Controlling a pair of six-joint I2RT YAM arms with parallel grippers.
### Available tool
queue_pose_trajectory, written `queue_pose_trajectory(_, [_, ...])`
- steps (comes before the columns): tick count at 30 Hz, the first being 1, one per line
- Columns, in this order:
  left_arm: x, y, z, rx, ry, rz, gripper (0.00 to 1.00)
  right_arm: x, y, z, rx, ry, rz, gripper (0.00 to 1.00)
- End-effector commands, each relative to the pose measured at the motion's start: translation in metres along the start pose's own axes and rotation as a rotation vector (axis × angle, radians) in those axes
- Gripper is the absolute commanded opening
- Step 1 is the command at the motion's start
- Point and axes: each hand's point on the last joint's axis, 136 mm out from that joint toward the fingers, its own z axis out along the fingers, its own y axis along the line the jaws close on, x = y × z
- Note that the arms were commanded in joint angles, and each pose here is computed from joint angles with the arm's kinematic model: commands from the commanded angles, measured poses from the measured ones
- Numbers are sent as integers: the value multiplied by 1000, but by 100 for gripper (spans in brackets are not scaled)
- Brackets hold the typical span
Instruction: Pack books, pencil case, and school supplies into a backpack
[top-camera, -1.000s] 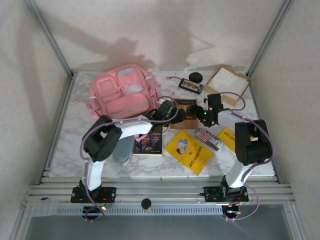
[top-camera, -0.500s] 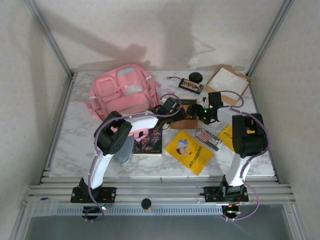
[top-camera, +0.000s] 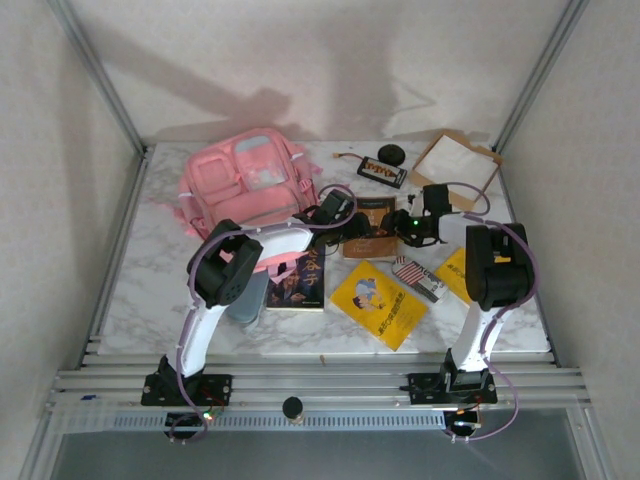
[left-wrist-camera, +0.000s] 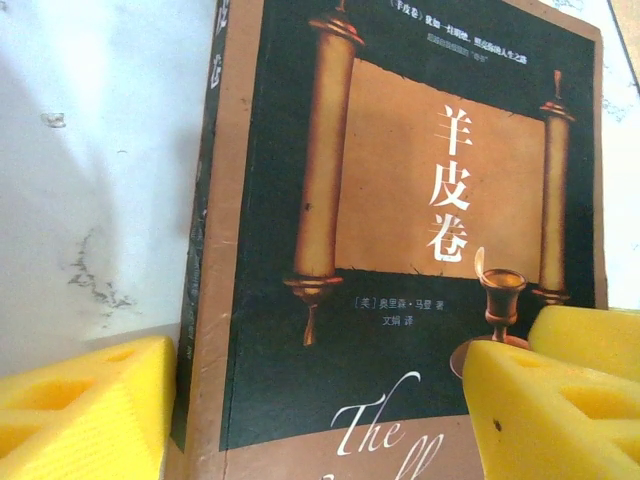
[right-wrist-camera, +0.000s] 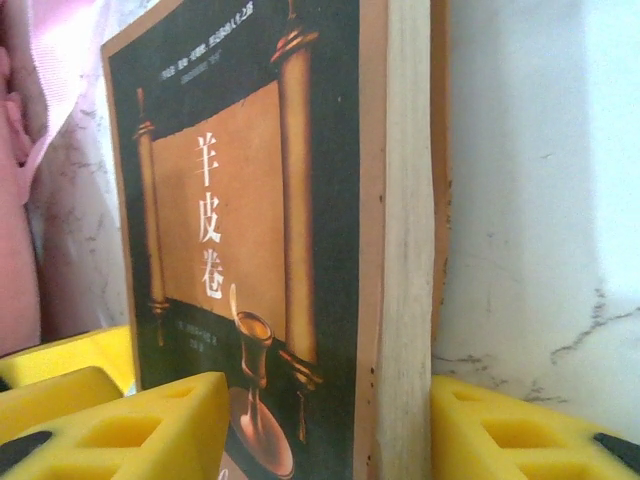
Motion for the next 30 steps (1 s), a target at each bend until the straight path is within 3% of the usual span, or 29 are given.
queue_pose_trajectory(1, [11, -17, 1, 58, 34, -9, 73, 3, 43, -11, -177, 27, -47, 52])
queue_pose_trajectory(5, [8, 2, 4, -16, 16, -9, 73, -2, 58, -23, -233, 19, -54, 57])
queue_pose_trajectory(11, [10, 3, 8, -16, 22, -9, 72, 0, 67, -29, -276, 34, -58, 54])
queue_pose_trajectory(18, [10, -2, 7, -5, 26, 3, 71, 1, 60, -24, -247, 52, -52, 46])
queue_pose_trajectory(30, [11, -1, 6, -10, 28, 1, 71, -5, 55, -22, -194, 44, -80, 21])
